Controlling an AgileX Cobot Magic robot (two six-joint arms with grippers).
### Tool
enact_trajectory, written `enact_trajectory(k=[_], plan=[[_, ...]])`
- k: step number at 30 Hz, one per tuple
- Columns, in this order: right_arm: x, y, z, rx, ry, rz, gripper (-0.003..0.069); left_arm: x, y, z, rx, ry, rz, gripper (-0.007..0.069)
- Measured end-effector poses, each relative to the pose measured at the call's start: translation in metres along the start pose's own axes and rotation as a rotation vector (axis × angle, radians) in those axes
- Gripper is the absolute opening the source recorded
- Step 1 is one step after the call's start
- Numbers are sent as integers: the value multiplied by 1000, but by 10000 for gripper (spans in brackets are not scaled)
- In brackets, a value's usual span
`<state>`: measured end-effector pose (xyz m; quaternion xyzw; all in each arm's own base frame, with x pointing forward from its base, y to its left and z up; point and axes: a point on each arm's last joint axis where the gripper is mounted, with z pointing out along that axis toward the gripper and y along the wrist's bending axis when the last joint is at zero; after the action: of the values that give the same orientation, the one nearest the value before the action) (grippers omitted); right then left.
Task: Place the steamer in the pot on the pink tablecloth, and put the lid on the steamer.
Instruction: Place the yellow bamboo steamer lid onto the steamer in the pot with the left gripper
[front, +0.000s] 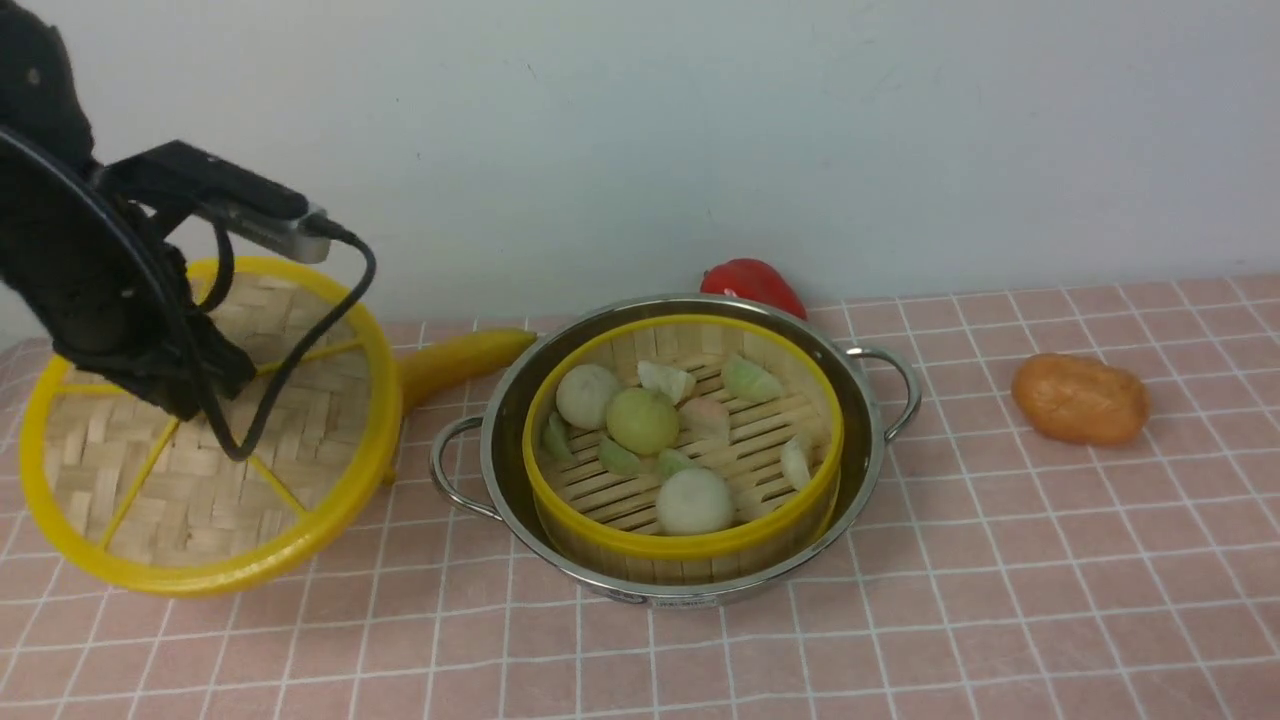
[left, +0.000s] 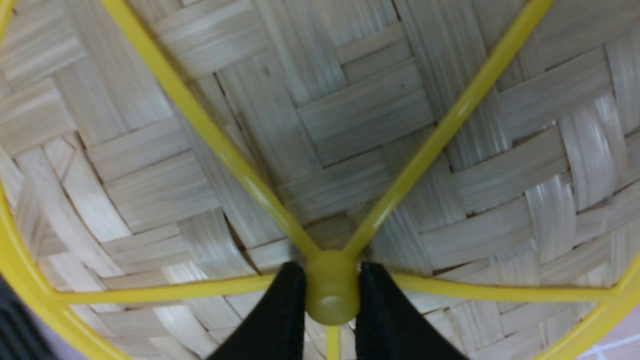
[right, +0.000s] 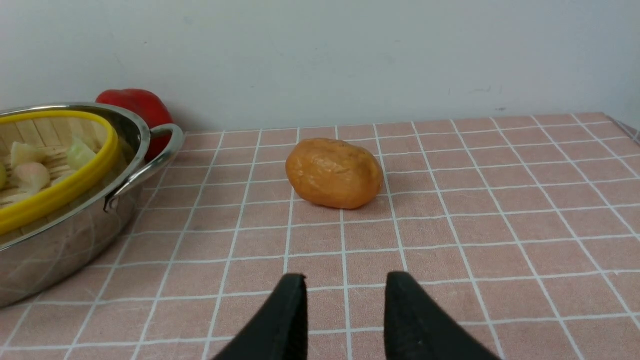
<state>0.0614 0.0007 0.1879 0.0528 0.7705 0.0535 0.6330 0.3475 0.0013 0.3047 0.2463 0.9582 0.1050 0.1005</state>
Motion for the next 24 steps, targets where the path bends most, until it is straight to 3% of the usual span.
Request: enact_trajectory(k=[13, 19, 24], plan=[[0, 0, 0, 0, 0, 0, 240, -46, -21, -78, -127, -254, 311, 120], [0, 0, 0, 0, 0, 0, 240, -62, -60, -95, -139, -316, 563, 120], [0, 0, 0, 0, 0, 0, 240, -70, -94, -99, -55, -378, 722, 120]])
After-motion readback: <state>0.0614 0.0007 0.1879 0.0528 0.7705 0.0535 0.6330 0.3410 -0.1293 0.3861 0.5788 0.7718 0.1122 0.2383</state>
